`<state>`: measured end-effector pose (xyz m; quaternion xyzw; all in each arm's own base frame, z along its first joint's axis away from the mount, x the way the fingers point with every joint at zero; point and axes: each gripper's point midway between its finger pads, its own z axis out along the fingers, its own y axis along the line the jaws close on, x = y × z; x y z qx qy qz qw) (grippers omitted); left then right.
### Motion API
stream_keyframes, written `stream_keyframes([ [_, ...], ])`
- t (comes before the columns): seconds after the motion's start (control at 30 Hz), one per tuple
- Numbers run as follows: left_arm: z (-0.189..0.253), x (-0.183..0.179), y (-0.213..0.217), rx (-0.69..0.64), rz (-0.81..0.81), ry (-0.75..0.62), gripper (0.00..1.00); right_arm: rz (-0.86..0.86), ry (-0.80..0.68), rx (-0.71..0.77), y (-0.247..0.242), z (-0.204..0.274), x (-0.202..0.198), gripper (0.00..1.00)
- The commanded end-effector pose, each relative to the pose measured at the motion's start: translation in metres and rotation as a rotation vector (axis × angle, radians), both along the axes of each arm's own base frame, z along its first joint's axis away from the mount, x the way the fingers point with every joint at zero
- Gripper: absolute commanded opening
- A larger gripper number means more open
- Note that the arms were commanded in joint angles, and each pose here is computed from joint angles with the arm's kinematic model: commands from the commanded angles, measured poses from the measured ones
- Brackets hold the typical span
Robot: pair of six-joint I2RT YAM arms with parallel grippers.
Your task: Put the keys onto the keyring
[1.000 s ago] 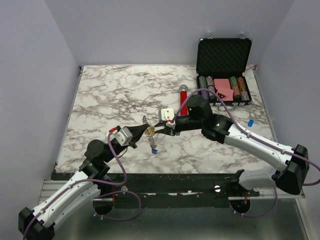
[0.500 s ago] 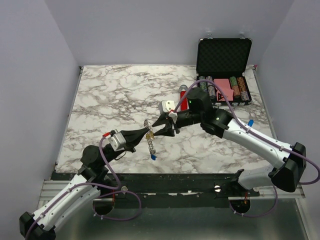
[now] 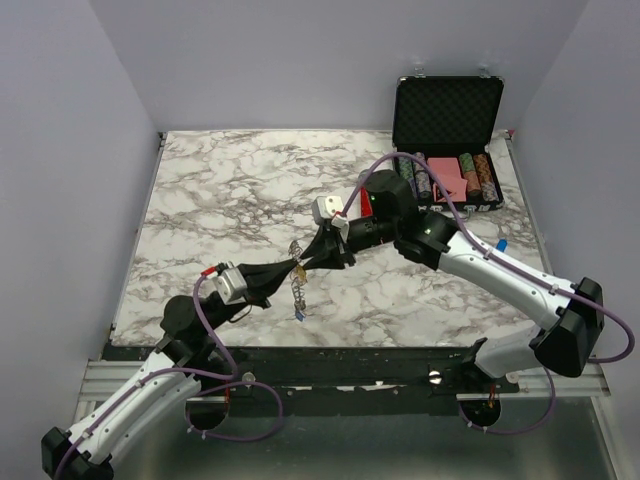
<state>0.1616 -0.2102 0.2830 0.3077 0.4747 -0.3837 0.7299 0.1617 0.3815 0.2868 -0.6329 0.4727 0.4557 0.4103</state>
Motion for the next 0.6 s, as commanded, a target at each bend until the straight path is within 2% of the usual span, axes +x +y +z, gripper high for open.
stream_keyframes([
  [0.0, 0.0201, -0.0109, 0.0016, -0.058, -0.036, -0.063, 0.0, 0.042, 0.041, -0.011, 0.0055, 0.0003, -0.0082, 0.32],
  [0.23, 0.0204, -0.0123, 0.0011, -0.064, -0.045, -0.065, 0.0, 0.039, 0.046, -0.019, 0.0079, -0.0032, -0.0062, 0.32],
  [0.57, 0.0186, -0.0111, 0.0014, -0.06, -0.038, -0.058, 0.0, 0.004, 0.033, -0.02, 0.0056, 0.0015, -0.0019, 0.38],
])
